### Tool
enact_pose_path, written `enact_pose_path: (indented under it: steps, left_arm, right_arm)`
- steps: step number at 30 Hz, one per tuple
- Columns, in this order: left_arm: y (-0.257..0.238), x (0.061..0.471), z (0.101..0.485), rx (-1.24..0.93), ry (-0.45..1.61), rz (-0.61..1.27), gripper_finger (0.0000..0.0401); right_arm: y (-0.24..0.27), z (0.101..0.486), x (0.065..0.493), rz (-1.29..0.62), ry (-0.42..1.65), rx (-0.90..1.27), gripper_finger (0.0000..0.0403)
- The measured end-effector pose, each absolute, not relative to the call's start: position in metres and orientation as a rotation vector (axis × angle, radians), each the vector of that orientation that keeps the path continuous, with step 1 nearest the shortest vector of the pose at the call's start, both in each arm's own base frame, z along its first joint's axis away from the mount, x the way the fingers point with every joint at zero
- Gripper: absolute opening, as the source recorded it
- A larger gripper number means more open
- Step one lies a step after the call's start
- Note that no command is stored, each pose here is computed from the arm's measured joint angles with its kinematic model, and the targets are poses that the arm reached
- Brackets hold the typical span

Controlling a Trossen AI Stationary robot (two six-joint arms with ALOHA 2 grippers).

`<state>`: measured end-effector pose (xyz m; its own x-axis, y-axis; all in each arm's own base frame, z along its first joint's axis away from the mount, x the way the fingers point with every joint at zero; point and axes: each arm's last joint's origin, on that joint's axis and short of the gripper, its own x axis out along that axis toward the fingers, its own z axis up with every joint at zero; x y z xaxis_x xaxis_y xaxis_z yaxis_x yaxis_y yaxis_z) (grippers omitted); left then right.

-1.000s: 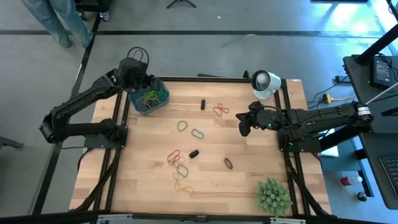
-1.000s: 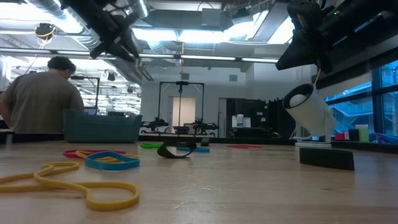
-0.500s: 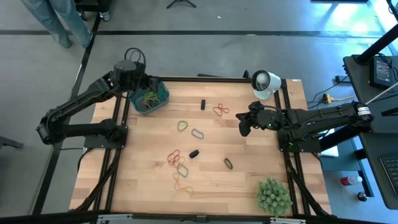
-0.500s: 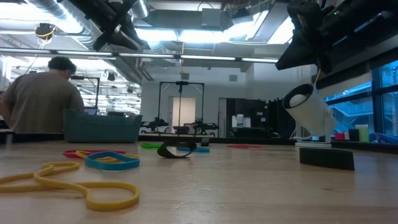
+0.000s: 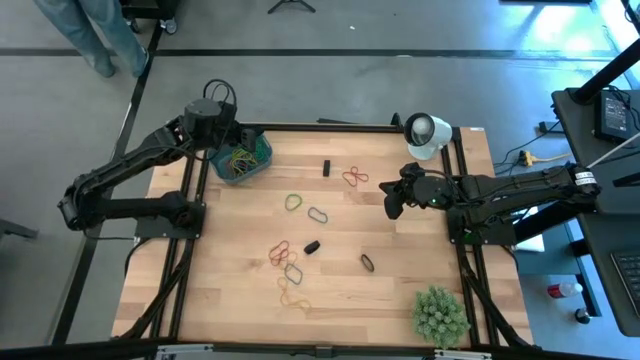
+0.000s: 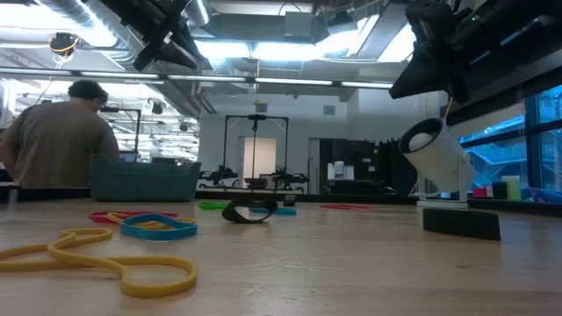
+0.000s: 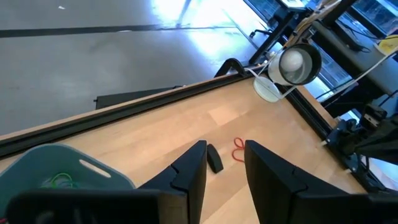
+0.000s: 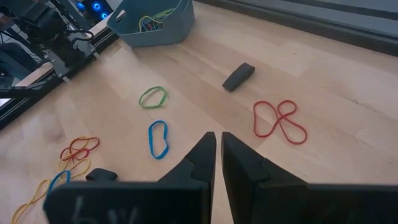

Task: Pick and place rubber bands into bin
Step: Put the top red rubber band into the bin

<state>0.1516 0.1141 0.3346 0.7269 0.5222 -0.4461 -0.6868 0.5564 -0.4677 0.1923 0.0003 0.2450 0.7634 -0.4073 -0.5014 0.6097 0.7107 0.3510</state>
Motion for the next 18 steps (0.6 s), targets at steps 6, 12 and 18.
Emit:
enact_pose_path:
  steps: [6,12,18]
  left_arm:
    - [0.113,0.151,0.333,-0.671,0.291,0.724,0.0108]
    - [0.105,0.154,0.327,-0.612,0.39,0.68,0.0098]
    - [0.077,0.175,0.319,-0.522,0.497,0.584,0.0068]
  right_arm:
    - [0.0,0.245,0.192,-0.581,0.409,0.53,0.0031]
    - [0.0,0.245,0.192,-0.581,0.409,0.528,0.0031]
    - [0.003,0.242,0.195,-0.478,0.473,0.485,0.0016]
